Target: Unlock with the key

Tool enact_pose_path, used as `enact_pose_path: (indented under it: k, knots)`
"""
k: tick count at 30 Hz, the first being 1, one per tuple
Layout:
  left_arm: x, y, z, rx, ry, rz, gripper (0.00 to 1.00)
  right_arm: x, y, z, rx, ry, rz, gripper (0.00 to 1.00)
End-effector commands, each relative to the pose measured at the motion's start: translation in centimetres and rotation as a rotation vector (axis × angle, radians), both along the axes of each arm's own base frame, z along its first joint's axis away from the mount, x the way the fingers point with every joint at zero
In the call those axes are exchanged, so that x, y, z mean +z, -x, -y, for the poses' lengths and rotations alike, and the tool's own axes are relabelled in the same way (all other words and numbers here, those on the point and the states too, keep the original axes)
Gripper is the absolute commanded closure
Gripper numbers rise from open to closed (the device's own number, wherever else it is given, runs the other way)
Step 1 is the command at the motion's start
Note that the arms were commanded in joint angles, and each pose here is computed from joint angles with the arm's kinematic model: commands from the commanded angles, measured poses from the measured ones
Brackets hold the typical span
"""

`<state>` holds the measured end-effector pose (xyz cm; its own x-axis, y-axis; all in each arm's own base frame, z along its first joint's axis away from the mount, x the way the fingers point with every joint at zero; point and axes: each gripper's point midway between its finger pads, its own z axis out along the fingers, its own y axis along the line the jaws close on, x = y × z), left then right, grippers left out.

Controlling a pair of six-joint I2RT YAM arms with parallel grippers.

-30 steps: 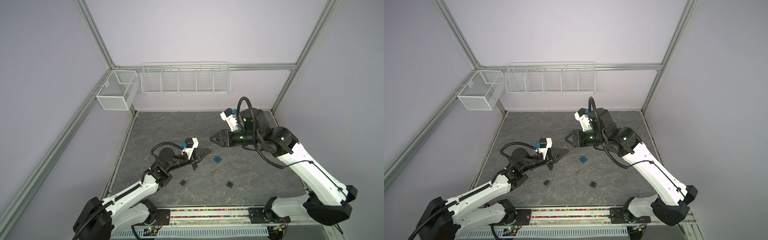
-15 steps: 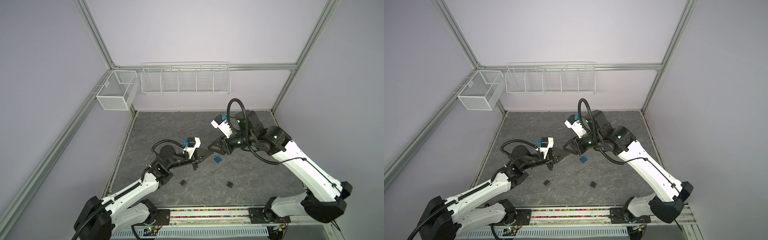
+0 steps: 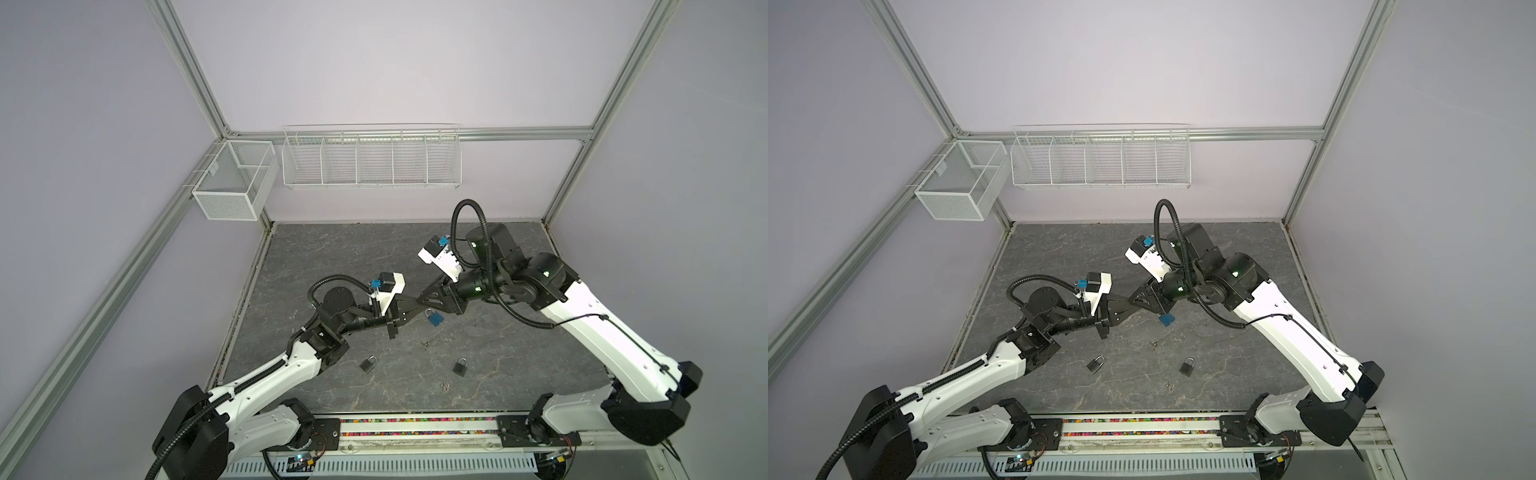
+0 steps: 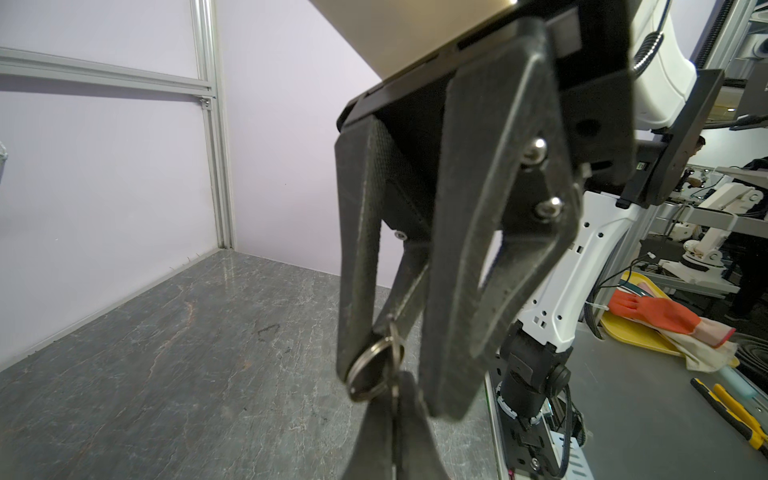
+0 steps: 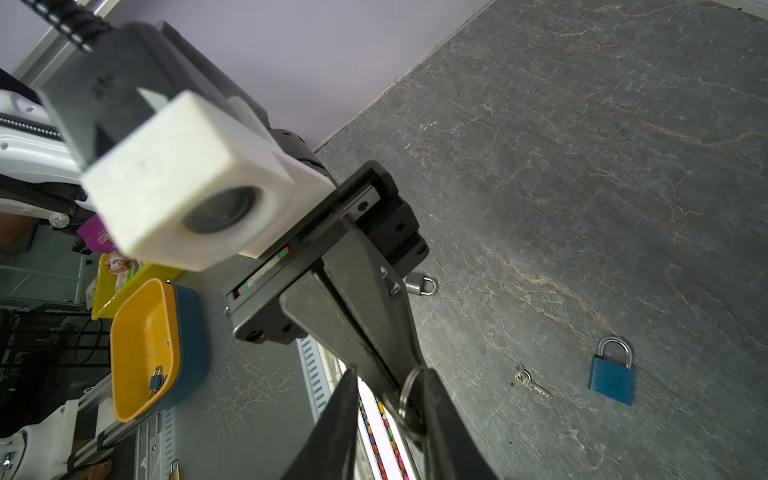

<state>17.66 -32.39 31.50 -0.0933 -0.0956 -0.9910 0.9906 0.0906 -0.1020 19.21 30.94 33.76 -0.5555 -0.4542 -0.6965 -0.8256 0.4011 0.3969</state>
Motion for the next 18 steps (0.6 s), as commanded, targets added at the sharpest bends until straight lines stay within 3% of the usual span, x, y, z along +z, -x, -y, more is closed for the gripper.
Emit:
enact_pose_path:
  k: [1, 18]
  knots:
    - [1.73, 0.34, 0.17, -0.023, 0.032, 0.039, 1.0, -0.77, 0.18, 0.1, 0.035, 0.015, -0.004, 0.75]
    - [2.17, 0.82, 0.23, -0.056, 0.044, 0.03, 1.0, -0.49, 0.03, 0.55, 0.035, 0.013, 0.014, 0.9]
